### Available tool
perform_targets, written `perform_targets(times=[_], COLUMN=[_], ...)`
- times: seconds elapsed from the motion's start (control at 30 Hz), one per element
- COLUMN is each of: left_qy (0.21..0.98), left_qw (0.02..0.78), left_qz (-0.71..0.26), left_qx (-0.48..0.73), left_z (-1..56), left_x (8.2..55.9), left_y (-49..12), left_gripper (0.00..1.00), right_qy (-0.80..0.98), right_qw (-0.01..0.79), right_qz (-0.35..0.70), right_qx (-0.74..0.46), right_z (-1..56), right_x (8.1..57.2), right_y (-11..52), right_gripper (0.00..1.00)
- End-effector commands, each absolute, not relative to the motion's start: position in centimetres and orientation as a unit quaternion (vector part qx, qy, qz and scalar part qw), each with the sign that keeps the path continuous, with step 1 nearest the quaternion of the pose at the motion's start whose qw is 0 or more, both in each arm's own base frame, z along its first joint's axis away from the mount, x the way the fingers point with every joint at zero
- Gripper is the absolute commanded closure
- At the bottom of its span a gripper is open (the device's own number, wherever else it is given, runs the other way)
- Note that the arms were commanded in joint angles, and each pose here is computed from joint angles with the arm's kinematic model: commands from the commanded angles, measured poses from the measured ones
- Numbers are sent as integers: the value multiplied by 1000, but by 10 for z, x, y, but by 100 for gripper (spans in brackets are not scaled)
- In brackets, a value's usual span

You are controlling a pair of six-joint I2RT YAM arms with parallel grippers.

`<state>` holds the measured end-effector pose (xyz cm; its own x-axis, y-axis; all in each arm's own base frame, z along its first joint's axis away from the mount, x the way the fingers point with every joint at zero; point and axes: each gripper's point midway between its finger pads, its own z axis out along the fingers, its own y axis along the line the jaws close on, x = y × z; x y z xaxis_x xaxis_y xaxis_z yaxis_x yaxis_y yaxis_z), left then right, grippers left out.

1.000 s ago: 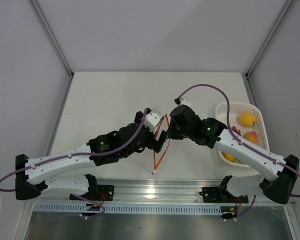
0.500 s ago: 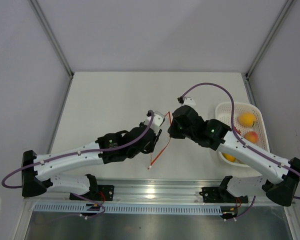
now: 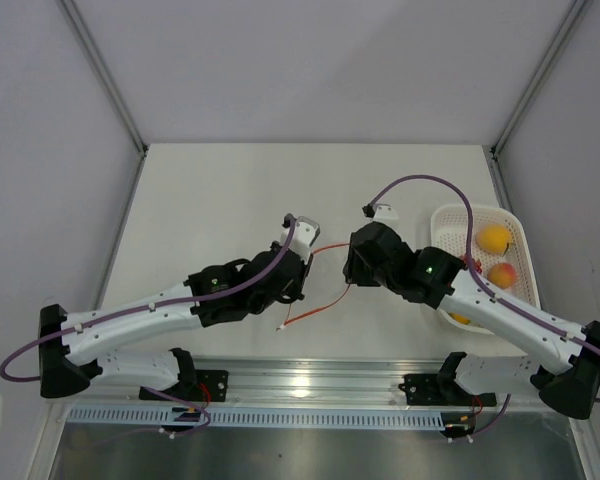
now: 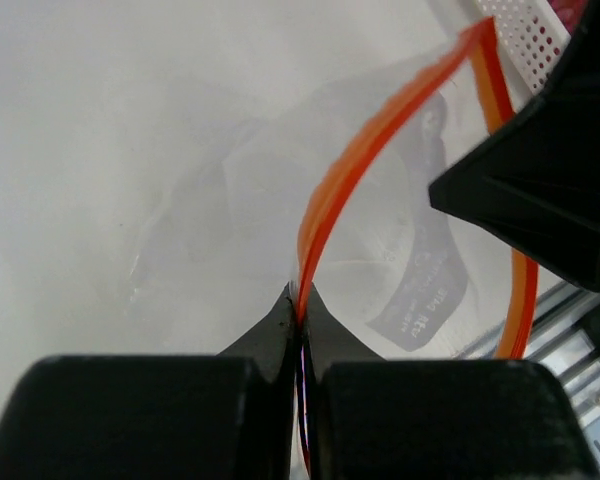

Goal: Place the food in the zip-top bag and seal the zipper
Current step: Open the zipper of the food storage bag, then pick up the fake vegetable from the bin.

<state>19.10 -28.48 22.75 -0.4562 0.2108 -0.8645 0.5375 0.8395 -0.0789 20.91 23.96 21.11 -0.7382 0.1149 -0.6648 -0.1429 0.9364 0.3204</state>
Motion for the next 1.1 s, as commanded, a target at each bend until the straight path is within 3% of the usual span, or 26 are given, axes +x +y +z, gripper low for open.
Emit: perform_targets(times=[0.0, 0.17, 0.2, 0.23, 0.33, 0.53, 0.83, 1.07], left_qy=[840, 847, 850, 852, 858, 860, 855, 861], left_qw=[489, 489, 486, 486, 485, 479, 471, 451], left_qz=[-158, -138, -130, -125, -114, -129, -166, -182], left_qx=[171, 156, 155, 152, 128, 120, 139, 148], left_z=[235, 231, 227, 225, 222, 224, 227, 218], left_x=[205, 213, 214, 215, 223, 235, 241, 247], left_y=[-278, -279, -278, -276, -267, -264, -279, -290], left_gripper=[99, 99, 99, 99, 99, 100, 100, 99], right_qy=[913, 912, 910, 903, 886, 876, 887, 844], right_qw=[372, 375, 382, 389, 407, 422, 354, 369], right_qz=[169, 163, 163, 177, 209, 151, 86, -16], right_qx=[-11, 3, 23, 46, 73, 177, 284, 390], right_z=[216, 222, 225, 233, 250, 260, 221, 206], right_x=[202, 191, 192, 191, 190, 206, 252, 290], right_y=[223, 202, 197, 190, 173, 106, 47, -25], right_gripper=[52, 27, 7, 1, 1, 1, 1, 1])
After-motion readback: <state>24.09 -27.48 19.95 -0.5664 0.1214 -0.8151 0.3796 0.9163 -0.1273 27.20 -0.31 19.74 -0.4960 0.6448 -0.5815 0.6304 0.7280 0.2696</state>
